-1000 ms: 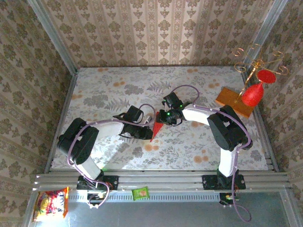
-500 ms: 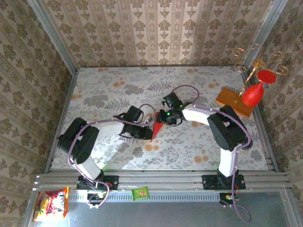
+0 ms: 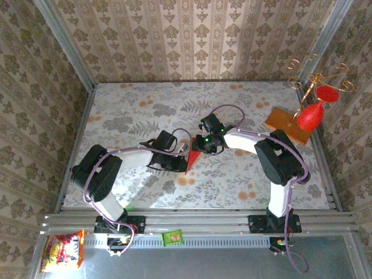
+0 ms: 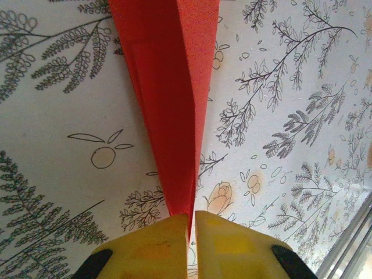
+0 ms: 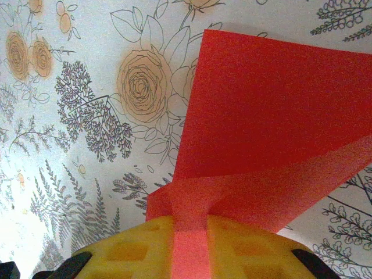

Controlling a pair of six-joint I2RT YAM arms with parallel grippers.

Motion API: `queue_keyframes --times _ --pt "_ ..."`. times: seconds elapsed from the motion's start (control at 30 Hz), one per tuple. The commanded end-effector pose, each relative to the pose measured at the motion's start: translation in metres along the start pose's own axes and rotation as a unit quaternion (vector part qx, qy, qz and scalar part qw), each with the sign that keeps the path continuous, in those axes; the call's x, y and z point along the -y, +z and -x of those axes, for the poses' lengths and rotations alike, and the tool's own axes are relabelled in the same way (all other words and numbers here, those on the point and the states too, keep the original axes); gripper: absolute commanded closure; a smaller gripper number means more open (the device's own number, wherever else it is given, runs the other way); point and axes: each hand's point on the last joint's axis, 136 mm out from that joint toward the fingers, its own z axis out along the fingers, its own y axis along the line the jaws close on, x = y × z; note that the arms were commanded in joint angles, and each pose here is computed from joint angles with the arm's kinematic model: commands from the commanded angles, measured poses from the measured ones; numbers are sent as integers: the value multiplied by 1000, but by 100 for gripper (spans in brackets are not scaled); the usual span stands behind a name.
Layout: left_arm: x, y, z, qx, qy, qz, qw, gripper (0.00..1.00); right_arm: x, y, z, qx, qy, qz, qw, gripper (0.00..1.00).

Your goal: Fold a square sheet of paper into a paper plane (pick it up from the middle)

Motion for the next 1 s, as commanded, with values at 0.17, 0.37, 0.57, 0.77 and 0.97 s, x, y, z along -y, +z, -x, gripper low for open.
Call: queue_keyframes --times 0.17,0.37,0.57,0.77,0.97 --pt "8 5 5 -6 4 -13 1000 88 1 4 0 -6 -4 1 1000 76" --pt "5 8 0 -15 1 -12 1000 89 2 5 0 -6 -2 0 1000 77" --pt "5 9 -2 -19 1 -12 1000 92 4 5 0 -6 -2 -3 1000 77" --pt "4 10 -3 -22 -1 -10 1000 94 6 7 -1 -9 0 -7 1000 77" --pt "3 14 -7 -28 -3 -5 1000 95 7 9 -2 -10 2 -9 1000 77"
